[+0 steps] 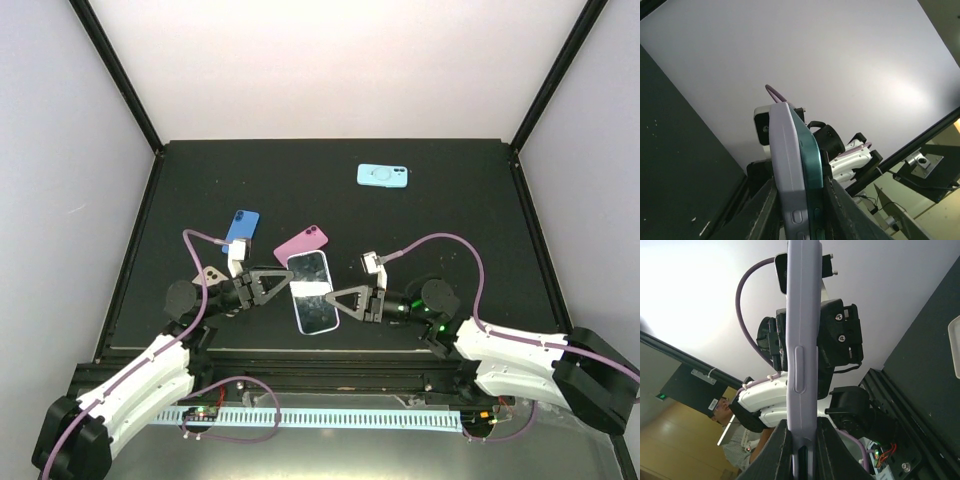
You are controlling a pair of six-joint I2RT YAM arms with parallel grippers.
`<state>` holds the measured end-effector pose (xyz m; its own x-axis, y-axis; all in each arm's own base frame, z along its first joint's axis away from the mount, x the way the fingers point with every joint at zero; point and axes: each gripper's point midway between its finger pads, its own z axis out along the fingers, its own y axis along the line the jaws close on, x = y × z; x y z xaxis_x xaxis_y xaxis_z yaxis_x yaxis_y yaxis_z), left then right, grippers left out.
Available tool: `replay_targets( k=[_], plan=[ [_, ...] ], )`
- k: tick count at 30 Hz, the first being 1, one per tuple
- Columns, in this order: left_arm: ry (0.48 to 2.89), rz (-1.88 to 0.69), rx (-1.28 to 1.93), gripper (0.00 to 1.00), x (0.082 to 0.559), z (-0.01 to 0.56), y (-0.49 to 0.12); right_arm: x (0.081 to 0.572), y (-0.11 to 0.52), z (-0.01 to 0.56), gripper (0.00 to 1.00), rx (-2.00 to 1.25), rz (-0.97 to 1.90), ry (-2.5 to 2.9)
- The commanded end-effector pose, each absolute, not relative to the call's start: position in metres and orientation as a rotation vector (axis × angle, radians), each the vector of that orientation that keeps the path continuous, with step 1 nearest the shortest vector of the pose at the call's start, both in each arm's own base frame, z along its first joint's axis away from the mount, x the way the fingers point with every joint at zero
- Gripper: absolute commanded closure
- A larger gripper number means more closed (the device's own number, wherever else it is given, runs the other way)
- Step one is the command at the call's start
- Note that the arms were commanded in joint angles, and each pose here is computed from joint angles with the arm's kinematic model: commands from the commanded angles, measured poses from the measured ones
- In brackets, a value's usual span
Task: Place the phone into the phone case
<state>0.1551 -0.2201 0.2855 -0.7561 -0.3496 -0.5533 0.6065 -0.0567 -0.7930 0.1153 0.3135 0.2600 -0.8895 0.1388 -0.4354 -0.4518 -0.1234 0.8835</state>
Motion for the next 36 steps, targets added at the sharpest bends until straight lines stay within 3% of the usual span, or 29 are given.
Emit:
replay_targets(
  k=[1,9,13,17,19,23,27,36],
  plan=[
    [1.571,-1.847,0.262,0.78,0.16,0.29,-0.218,0.108,0.308,0.298,0.91,-0.403,2.123,1.584],
    [1.718,-1.797,0.206,0.88,0.169,0.265,-0.222,0.116,0.31,0.283,0.78,-0.355,2.062,1.647],
    [1.792,-1.771,0.174,0.89,0.173,0.25,-0.223,0.125,0.311,0.267,0.77,-0.309,1.997,1.716],
    [1.836,-1.781,0.122,0.89,0.177,0.239,-0.224,0.123,0.316,0.259,0.84,-0.336,1.996,1.765],
    [1.827,-1.821,0.097,0.84,0.177,0.24,-0.224,0.12,0.315,0.259,0.86,-0.341,2.013,1.756],
    [1.802,-1.87,0.113,0.62,0.173,0.25,-0.226,0.119,0.31,0.253,0.86,-0.347,1.974,1.768],
    [1.793,-1.851,0.101,0.56,0.174,0.249,-0.224,0.114,0.306,0.252,0.87,-0.365,1.978,1.755],
    [1.794,-1.845,0.102,0.83,0.174,0.248,-0.223,0.113,0.308,0.25,0.85,-0.385,1.972,1.777]
  ],
)
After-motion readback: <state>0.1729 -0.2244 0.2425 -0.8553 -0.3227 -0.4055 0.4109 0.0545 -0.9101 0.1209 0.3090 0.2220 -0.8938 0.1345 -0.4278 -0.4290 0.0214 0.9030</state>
